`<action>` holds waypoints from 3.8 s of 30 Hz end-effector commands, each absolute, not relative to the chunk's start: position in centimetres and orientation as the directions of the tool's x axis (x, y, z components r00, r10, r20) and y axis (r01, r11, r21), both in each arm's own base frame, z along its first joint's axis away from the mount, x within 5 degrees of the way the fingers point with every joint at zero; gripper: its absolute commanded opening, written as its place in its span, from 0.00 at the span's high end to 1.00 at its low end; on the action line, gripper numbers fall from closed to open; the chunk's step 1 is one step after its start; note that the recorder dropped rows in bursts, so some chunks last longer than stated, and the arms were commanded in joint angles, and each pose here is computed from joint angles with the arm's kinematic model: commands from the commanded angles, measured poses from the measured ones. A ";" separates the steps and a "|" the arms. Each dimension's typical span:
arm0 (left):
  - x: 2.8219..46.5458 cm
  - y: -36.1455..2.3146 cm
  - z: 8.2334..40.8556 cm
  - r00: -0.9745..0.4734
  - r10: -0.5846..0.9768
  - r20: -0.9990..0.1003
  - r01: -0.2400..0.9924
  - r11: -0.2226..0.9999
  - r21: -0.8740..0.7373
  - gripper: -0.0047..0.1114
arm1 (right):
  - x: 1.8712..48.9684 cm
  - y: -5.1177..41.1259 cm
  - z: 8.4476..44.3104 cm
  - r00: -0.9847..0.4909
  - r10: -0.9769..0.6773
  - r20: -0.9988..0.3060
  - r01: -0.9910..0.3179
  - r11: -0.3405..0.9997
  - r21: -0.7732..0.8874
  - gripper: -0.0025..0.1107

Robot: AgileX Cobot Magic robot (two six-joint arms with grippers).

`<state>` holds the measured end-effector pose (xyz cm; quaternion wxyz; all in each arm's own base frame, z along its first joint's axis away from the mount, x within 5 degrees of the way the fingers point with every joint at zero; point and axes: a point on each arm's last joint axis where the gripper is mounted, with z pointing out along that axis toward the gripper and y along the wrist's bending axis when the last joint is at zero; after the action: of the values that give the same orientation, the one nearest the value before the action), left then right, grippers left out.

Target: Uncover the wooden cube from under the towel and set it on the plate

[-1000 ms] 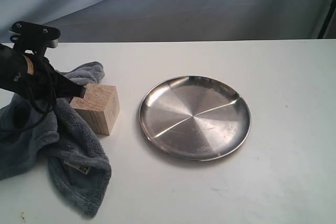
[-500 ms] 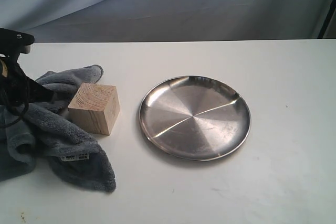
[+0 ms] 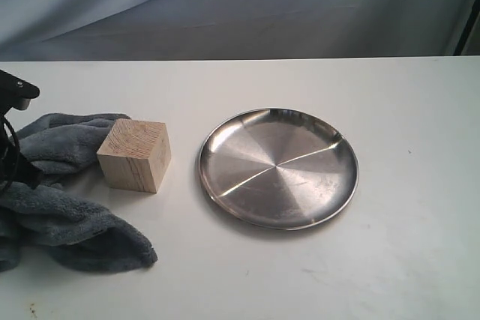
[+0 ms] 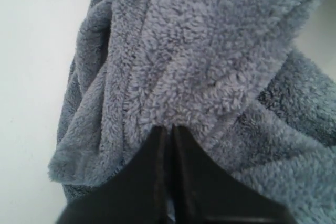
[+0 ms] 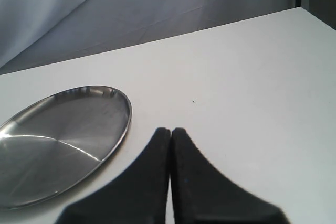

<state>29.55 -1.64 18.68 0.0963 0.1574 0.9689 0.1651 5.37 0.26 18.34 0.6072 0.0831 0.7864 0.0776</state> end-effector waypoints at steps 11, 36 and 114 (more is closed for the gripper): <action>29.8 -2.0 18.2 -0.933 0.320 -0.163 0.262 0.917 0.301 0.47 | 5.4 0.2 18.3 -0.246 0.213 -0.946 0.040 0.977 0.209 0.98; 28.5 -6.0 25.5 -0.807 0.112 -0.580 0.173 0.983 -0.052 0.27 | 5.4 0.2 18.3 -0.246 0.213 -0.946 0.040 0.977 0.209 0.98; 33.3 -12.6 13.4 -0.802 0.170 -0.573 0.258 0.963 -0.076 0.46 | 5.4 0.2 18.3 -0.246 0.213 -0.946 0.040 0.977 0.209 0.98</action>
<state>33.25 -12.33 13.31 0.2912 0.1174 0.9468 -0.0708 5.37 0.26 18.34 0.6072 0.0831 0.7864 0.0776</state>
